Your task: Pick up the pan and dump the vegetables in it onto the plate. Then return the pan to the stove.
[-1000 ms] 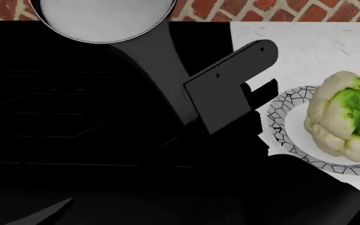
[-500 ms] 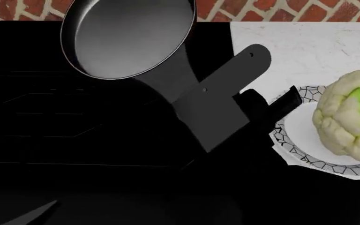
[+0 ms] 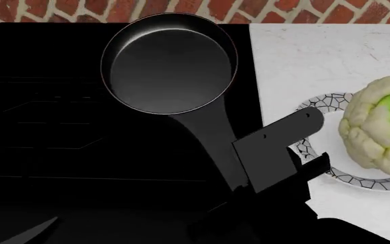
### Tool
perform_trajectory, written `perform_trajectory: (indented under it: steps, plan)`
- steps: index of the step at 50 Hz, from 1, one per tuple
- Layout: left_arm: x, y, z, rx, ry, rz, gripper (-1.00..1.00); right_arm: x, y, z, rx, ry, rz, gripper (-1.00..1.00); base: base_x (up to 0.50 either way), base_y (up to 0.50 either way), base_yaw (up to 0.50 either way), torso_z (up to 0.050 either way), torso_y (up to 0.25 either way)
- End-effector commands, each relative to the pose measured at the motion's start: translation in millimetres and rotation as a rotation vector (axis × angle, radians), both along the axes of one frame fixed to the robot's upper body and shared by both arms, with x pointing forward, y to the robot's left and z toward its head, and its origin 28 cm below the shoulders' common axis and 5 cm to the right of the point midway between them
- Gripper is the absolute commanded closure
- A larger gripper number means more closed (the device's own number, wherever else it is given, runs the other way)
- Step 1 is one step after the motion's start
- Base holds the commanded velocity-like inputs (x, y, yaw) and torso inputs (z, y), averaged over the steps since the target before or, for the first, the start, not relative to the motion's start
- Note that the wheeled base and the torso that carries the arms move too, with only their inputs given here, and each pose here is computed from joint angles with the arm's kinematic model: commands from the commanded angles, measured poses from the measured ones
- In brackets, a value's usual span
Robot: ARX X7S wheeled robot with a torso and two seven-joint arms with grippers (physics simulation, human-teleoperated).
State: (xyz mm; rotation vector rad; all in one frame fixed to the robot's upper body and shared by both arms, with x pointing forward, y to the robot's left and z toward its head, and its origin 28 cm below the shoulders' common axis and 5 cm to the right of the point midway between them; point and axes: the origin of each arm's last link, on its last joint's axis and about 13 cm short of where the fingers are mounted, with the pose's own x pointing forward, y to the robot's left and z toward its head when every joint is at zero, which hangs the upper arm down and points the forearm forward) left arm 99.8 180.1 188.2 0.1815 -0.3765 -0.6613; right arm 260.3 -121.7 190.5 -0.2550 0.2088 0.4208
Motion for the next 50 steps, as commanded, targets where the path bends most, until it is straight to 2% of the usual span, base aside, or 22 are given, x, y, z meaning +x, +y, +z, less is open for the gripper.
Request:
perform_trajectory:
  steps: [1,5,9,14,27,50]
  plan:
    - [-1,0.0,-1,0.000,0.003,0.002,-1.00,6,-6.0,-14,0.014,-0.005,-0.040,1.00,0.00,0.00,0.00,0.000,0.000]
    - [-1,-0.2,-2,0.000,0.003,0.002,-1.00,9,-4.6,-19,0.021,0.008,-0.043,1.00,0.00,0.00,0.00,0.000,0.002]
    - [-1,-0.4,-2,0.001,0.003,0.003,-1.00,22,-9.1,-40,0.041,0.033,-0.018,1.00,0.00,0.00,0.00,0.000,0.000]
    - [-1,-0.5,-2,0.000,0.006,0.004,-1.00,30,-1.8,-54,0.035,0.080,0.022,1.00,0.00,0.00,0.00,0.000,0.000]
    - [-1,-0.5,-3,0.000,0.008,0.004,-1.00,46,9.5,-61,0.035,0.111,0.059,1.00,0.00,0.00,0.00,0.000,0.001]
    - [-3,1.2,-5,0.000,0.011,0.011,-1.00,78,11.2,-77,0.088,0.138,0.032,1.00,0.01,0.00,0.00,0.000,0.001]
